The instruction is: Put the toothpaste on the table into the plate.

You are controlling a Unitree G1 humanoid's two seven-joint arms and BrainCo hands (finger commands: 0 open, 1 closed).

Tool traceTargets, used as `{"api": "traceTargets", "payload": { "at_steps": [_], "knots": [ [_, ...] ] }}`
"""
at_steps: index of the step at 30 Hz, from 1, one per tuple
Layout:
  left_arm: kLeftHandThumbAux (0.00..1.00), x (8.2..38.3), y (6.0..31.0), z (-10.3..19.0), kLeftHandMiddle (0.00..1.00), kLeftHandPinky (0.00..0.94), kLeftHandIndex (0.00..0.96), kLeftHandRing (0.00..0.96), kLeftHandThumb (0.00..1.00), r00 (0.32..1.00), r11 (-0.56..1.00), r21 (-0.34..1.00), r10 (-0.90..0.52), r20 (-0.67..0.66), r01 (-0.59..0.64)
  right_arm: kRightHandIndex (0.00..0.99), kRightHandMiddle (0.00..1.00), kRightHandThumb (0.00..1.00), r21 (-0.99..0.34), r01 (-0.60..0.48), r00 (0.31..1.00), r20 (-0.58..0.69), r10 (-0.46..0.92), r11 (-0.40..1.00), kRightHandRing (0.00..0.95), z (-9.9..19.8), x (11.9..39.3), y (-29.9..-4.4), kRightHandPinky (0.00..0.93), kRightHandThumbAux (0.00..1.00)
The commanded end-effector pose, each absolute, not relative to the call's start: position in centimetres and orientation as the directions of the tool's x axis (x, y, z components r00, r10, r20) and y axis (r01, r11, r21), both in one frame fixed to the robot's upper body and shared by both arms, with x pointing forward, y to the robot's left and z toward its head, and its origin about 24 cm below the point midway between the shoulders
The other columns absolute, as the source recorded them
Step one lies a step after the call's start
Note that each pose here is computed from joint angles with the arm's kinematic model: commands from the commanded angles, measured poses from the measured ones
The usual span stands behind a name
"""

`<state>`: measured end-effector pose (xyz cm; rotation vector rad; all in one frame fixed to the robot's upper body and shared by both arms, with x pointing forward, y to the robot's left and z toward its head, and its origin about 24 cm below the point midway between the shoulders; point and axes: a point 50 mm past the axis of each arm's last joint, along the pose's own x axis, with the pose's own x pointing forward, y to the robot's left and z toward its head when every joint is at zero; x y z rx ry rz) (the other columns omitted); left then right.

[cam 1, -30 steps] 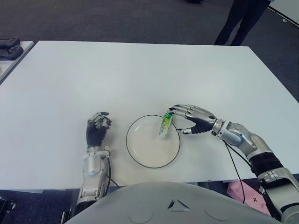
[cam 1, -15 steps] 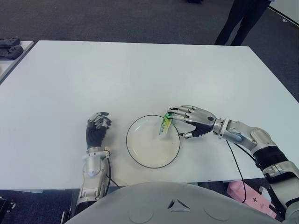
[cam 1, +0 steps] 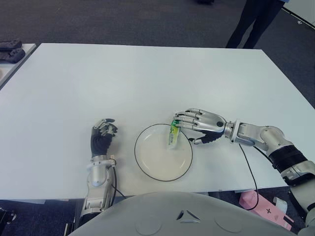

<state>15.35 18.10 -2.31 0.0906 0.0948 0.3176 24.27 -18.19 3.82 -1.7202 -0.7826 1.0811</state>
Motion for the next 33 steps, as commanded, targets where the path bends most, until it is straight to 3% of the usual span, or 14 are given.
{"api": "traceTargets", "payload": {
  "at_steps": [1, 16, 33],
  "knots": [
    [0.719, 15.0, 17.9, -2.8, 0.613, 0.612, 0.434, 0.611, 0.704, 0.938, 0.942, 0.115, 0.327, -0.115, -0.314, 0.000, 0.000, 0.514, -0.889, 0.042, 0.378, -0.408, 0.831, -0.456, 0.000, 2.5, 23.6, -18.4, 0.000, 0.191],
    [0.719, 14.9, 17.7, -2.7, 0.617, 0.612, 0.434, 0.614, 0.703, 0.940, 0.944, 0.111, 0.323, -0.113, -0.311, 0.000, 0.000, 0.540, -0.882, 0.127, 0.380, -0.380, 0.844, -0.454, 0.000, 2.0, 24.2, -17.4, 0.000, 0.198],
    [0.718, 14.8, 17.7, -2.9, 0.618, 0.611, 0.434, 0.612, 0.704, 0.936, 0.942, 0.097, 0.330, -0.118, -0.320, 0.000, 0.000, 0.535, -0.932, 0.173, 0.377, -0.235, 0.896, -0.317, 0.000, 1.8, 25.6, -14.6, 0.000, 0.240]
  ]
}}
